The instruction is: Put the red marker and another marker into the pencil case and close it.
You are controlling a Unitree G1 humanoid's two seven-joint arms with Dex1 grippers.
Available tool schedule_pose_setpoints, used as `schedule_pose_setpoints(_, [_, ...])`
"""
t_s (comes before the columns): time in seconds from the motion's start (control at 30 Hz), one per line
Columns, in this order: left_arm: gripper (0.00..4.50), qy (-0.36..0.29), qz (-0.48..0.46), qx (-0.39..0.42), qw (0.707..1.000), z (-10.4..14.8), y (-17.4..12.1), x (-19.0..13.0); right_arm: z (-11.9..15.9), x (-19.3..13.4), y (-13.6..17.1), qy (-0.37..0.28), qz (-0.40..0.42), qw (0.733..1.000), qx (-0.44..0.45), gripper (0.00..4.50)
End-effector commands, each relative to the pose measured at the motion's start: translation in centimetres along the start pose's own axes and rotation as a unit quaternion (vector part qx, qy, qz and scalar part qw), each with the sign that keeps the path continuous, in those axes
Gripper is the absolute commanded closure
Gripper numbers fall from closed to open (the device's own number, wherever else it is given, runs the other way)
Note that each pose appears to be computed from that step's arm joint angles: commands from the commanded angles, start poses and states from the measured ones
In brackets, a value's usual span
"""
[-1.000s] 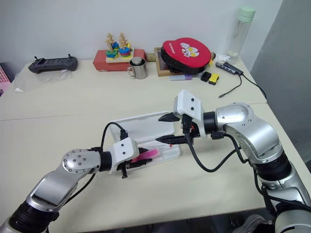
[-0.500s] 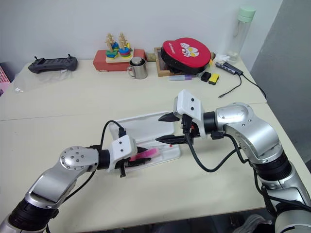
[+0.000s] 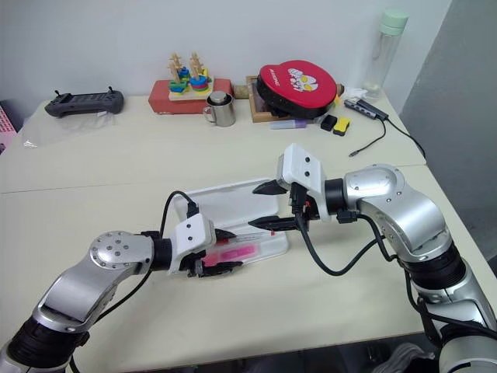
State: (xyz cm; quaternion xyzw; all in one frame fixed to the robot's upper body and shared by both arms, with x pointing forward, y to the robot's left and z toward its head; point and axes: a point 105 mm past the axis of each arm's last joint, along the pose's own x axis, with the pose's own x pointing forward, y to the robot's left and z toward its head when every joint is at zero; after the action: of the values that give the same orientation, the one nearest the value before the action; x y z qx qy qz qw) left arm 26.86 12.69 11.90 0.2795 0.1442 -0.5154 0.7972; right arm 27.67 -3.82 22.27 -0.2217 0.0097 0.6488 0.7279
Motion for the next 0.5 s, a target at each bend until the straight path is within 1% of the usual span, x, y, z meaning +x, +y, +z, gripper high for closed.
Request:
schedule_pose_setpoints(0.03, [0.21,-0.027,0.043,0.031,0.998,2.3,1.9,-2.1,0.8,-0.3,0.0,-0.007,-0.008,1.0,-0.022,1.44])
schedule_pose_setpoints(0.07, [0.02,-0.032,0.05,0.033,0.998,2.6,2.2,-2.5,0.7,-0.3,0.0,-0.006,-0.008,1.0,-0.022,1.44])
schedule_pose_setpoints(0.17, [0.02,-0.045,0.057,0.022,0.997,3.6,2.7,-3.8,0.7,-0.4,-0.1,-0.004,-0.012,1.0,-0.023,1.44])
schedule_pose_setpoints(0.27, [0.02,-0.055,0.055,0.008,0.997,5.0,3.2,-6.9,0.3,-0.6,-0.9,0.005,-0.029,0.999,-0.025,1.44])
schedule_pose_setpoints(0.43, [0.02,-0.067,0.051,0.0,0.996,6.9,3.1,-10.9,-0.5,-1.1,-2.8,0.027,-0.066,0.997,-0.033,1.44])
schedule_pose_setpoints(0.5, [0.02,-0.067,0.051,-0.001,0.996,7.3,3.0,-11.7,-0.8,-1.2,-3.3,0.032,-0.075,0.996,-0.036,1.44])
